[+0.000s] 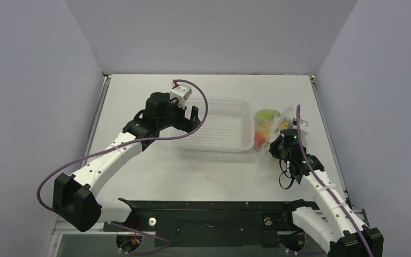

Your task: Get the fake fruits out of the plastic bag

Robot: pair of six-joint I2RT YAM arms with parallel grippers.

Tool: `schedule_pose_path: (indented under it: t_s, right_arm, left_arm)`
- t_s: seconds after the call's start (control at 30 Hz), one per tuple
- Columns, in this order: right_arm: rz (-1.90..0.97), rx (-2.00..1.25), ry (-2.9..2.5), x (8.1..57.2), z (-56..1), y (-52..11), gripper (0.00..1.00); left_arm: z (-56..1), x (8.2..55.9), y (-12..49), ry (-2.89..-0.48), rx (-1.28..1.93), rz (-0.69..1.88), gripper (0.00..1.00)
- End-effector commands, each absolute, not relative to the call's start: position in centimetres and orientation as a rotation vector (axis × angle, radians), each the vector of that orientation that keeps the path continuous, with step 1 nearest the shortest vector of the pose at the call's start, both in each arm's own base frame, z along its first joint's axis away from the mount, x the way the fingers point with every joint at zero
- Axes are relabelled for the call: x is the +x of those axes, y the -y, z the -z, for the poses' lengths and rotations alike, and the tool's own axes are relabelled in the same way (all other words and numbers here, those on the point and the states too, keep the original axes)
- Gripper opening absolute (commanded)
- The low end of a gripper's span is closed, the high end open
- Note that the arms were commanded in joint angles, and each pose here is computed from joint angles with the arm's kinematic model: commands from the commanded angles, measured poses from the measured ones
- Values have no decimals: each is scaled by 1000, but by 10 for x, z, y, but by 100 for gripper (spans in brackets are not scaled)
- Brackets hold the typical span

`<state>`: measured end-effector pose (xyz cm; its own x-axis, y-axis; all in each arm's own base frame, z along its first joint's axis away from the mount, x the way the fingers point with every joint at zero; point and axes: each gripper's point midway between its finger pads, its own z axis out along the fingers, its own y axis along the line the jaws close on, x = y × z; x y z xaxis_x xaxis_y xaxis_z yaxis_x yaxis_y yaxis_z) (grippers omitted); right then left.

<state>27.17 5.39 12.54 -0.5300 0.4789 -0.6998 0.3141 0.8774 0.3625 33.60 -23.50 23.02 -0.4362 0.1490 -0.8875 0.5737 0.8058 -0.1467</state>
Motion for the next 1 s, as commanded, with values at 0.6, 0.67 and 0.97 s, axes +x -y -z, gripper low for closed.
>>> schedule_pose_path:
  t_s: [0.6,0.67,0.97]
  right_arm:
    - [-614,132,-2269,183,-121,-171,36]
    - [-566,168,-2225,186,-133,-157,45]
    - [-303,487,-2089,191,-158,-80,52]
  left_arm:
    - [-209,270,354,-1987,918,932,86]
    - [-209,261,365,-1993,941,993,86]
    - [-217,255,426,-2035,1014,1057,83]
